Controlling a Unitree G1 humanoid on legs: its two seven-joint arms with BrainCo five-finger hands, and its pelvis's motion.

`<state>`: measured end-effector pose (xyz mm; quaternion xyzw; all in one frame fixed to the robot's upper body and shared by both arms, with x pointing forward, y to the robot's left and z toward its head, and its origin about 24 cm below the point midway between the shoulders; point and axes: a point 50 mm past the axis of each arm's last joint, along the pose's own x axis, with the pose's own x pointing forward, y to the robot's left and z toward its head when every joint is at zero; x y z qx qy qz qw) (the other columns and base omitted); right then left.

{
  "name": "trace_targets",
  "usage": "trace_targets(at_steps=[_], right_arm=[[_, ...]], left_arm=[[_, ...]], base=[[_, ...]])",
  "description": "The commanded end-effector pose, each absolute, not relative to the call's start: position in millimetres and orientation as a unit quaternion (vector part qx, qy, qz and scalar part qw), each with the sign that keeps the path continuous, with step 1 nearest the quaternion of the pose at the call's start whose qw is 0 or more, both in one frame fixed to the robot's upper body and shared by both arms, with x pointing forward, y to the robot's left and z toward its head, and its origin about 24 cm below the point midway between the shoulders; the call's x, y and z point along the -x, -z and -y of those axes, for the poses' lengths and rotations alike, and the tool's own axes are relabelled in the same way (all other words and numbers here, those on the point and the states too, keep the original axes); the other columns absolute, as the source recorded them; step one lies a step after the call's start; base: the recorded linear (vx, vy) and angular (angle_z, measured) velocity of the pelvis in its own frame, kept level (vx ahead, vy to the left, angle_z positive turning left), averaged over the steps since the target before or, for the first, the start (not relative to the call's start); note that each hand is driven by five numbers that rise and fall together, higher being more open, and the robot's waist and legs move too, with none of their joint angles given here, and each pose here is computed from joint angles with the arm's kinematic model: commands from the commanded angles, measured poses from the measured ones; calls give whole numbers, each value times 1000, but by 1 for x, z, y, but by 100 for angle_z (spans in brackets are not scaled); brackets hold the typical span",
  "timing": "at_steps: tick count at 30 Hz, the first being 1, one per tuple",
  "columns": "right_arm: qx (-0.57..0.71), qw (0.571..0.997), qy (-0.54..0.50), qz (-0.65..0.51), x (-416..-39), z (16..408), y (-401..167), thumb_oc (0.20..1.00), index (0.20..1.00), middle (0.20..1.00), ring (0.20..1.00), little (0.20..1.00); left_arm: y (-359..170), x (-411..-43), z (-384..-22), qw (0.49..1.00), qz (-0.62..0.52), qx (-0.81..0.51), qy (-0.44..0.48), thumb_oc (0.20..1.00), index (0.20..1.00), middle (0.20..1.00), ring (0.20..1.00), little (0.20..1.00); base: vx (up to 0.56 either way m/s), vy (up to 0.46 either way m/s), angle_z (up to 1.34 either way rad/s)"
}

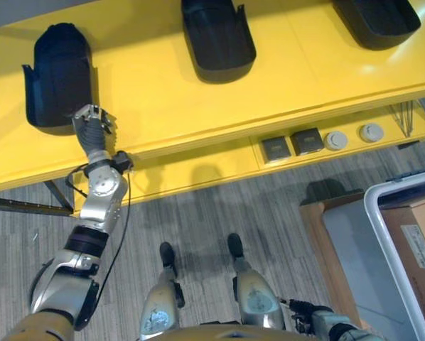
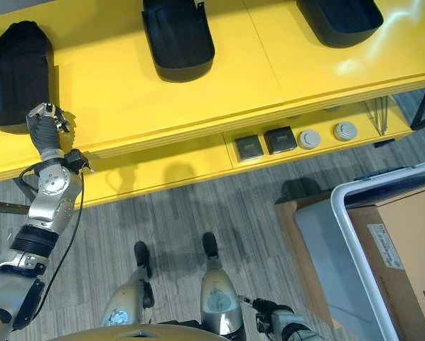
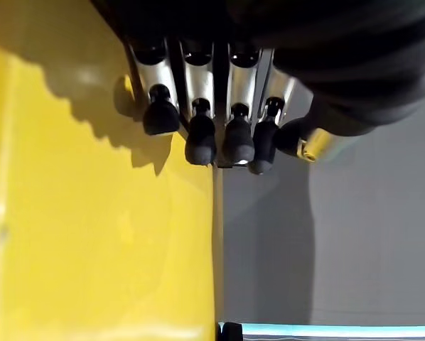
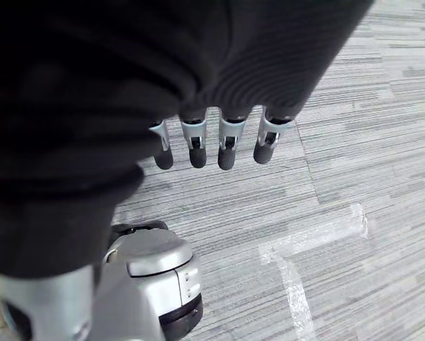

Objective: Move parts from the plastic box to the shelf.

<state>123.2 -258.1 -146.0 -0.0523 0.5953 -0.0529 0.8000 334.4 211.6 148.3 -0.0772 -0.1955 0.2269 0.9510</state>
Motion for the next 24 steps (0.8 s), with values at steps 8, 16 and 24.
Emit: trace_targets(at_steps=[8,16,24], right_arm=[[76,795,41,-600,-126,254,146,1000,1000,1000,1000,1000],[80,797,38,-598,-129,256,144,1000,1000,1000,1000,1000],[78,800,39,-594,-134,257,143,1000,1000,1000,1000,1000]], left_arm=[[-187,-333,-227,930,273,74,-236,200,200,200,200,200],[-194,-339,-235,927,276,72,-244,200,200,200,200,200],[-203,-344,-243,922,284,69,-256,200,200,200,200,200]], base=[[0,0,0],[-3,6,-1],[0,0,0]])
